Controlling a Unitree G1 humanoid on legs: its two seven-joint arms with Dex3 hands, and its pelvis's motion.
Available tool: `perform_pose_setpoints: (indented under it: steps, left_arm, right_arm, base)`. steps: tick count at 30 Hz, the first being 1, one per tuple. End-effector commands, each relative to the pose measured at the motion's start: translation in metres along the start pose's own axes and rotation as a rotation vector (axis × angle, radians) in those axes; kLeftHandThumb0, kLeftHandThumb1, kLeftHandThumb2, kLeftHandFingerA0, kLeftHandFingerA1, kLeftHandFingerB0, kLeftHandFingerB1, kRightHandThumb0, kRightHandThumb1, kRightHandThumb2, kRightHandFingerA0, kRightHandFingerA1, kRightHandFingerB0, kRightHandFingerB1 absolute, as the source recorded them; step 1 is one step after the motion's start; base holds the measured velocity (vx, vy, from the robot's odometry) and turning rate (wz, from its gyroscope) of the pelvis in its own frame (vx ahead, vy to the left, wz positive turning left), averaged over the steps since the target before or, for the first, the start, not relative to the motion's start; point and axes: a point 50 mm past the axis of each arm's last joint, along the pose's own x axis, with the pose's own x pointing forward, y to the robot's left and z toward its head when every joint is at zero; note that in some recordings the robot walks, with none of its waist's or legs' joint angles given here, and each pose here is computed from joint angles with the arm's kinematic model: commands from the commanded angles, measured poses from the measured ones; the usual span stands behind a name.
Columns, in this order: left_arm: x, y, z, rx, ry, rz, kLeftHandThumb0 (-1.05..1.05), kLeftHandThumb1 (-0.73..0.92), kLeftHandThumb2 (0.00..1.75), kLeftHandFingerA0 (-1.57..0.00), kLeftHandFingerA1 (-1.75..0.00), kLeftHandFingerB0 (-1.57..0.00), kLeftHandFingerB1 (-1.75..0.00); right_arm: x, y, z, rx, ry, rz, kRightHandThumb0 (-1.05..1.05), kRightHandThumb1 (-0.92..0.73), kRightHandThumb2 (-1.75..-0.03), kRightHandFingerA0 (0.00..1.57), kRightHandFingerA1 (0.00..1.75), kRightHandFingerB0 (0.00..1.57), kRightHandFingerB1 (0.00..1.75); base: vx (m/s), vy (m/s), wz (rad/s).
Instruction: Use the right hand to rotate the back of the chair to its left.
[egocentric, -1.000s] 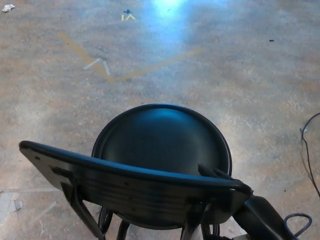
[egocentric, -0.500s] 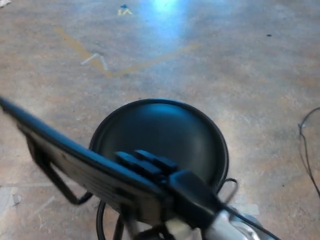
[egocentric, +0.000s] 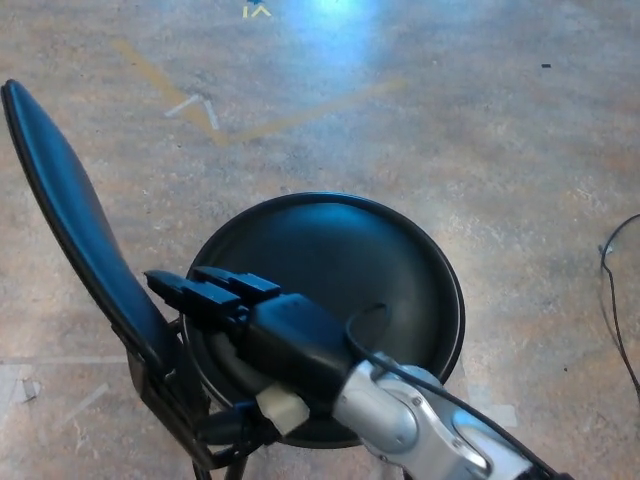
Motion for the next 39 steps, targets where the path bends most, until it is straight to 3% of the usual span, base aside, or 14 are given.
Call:
perform_pose_setpoints:
  steps: [1,7,8,11,12,19,20,22,28,30,31,32,33,39]
  left_arm:
    - [-0.001,0.0,-0.005,-0.01,0.008,-0.002,-0.58,0.81,0.64,-0.51,-0.49,-0.38,-0.38]
    - [-0.001,0.0,-0.005,-0.009,0.014,0.002,-0.58,0.81,0.64,-0.5,-0.47,-0.36,-0.37]
    - [-0.001,0.0,-0.005,-0.004,0.009,-0.003,-0.58,0.82,0.64,-0.5,-0.5,-0.37,-0.38]
    - [-0.001,0.0,-0.008,-0.004,0.012,0.004,-0.59,0.81,0.64,-0.52,-0.49,-0.39,-0.38]
    - [-0.001,0.0,-0.008,-0.004,0.012,0.003,-0.58,0.81,0.64,-0.53,-0.48,-0.4,-0.38]
    - [-0.001,-0.001,-0.009,0.002,0.012,-0.004,-0.59,0.82,0.64,-0.53,-0.49,-0.39,-0.38]
    - [-0.001,-0.002,-0.009,0.002,0.014,-0.006,-0.6,0.82,0.64,-0.53,-0.49,-0.38,-0.38]
    - [-0.001,-0.002,-0.007,-0.005,0.01,-0.006,-0.62,0.66,0.99,-0.46,-0.6,-0.32,-0.52]
    - [-0.001,-0.003,-0.006,-0.008,0.007,-0.008,-0.6,0.81,0.64,-0.52,-0.49,-0.38,-0.38]
    - [-0.001,-0.004,-0.006,-0.009,0.003,-0.002,-0.59,0.8,0.64,-0.53,-0.49,-0.39,-0.38]
    - [-0.001,-0.004,-0.006,0.0,0.008,-0.003,-0.59,0.82,0.64,-0.53,-0.48,-0.38,-0.37]
    - [-0.001,-0.004,-0.006,0.001,0.01,-0.005,-0.58,0.82,0.64,-0.52,-0.48,-0.38,-0.38]
    - [-0.001,-0.003,-0.007,-0.004,0.01,-0.006,-0.56,0.82,0.64,-0.53,-0.49,-0.39,-0.39]
    - [-0.001,-0.004,-0.008,-0.042,0.01,-0.004,-0.58,0.63,0.97,-0.49,-0.63,-0.35,-0.53]
  right_arm:
    - [0.01,-0.001,-0.001,0.006,0.019,0.008,-1.03,-0.65,-1.05,0.0,0.06,0.0,0.0]
    - [0.011,0.002,-0.004,0.018,0.038,0.026,-1.02,-0.8,-0.65,0.0,0.0,0.0,0.0]
    - [0.01,0.004,-0.006,0.02,0.044,0.025,-1.04,-0.65,-1.05,0.0,0.05,0.0,0.0]
    - [0.006,0.007,-0.009,0.025,0.054,0.02,-1.04,-0.65,-1.05,0.0,0.06,0.0,0.0]
    - [0.003,0.008,-0.012,0.031,0.062,0.015,-1.02,-0.81,-0.64,0.0,0.0,0.0,0.0]
    - [-0.021,0.011,-0.029,0.096,0.122,-0.019,-1.0,-0.79,-0.64,0.0,0.0,0.0,0.0]
    - [-0.03,0.01,-0.033,0.099,0.139,-0.032,-1.01,-0.62,-0.97,0.0,0.0,0.0,0.0]
    - [-0.038,0.006,-0.038,0.096,0.139,-0.057,-1.04,-0.77,-0.68,0.0,0.0,0.0,0.0]
    - [-0.091,-0.016,-0.064,0.089,0.227,-0.206,-1.01,-0.66,-1.05,0.0,0.04,0.0,0.0]
    - [-0.113,-0.023,-0.072,0.086,0.265,-0.257,-0.97,-0.81,-0.65,0.0,0.0,0.0,0.0]
    - [-0.125,-0.025,-0.077,0.09,0.278,-0.282,-1.04,-0.68,-1.08,0.0,0.03,0.0,0.0]
    - [-0.134,-0.027,-0.08,0.075,0.292,-0.298,-0.97,-0.83,-0.65,0.0,0.0,0.0,0.0]
    - [-0.159,-0.026,-0.09,0.062,0.358,-0.33,-1.0,-0.66,-1.06,0.0,0.04,0.0,0.0]
    - [-0.233,-0.011,-0.113,0.124,0.557,-0.438,-0.99,-0.71,-1.1,0.0,0.04,0.0,0.03]
  base:
    - [0.0,0.0,0.0]
    - [0.0,0.0,0.0]
    - [0.0,0.0,0.0]
    - [0.0,0.0,0.0]
    - [0.0,0.0,0.0]
    - [0.0,0.0,0.0]
    - [0.0,0.0,0.0]
    - [0.0,0.0,0.0]
    - [0.0,0.0,0.0]
    - [0.0,0.0,0.0]
    - [0.0,0.0,0.0]
    - [0.0,0.0,0.0]
    - [0.0,0.0,0.0]
    - [0.0,0.0,0.0]
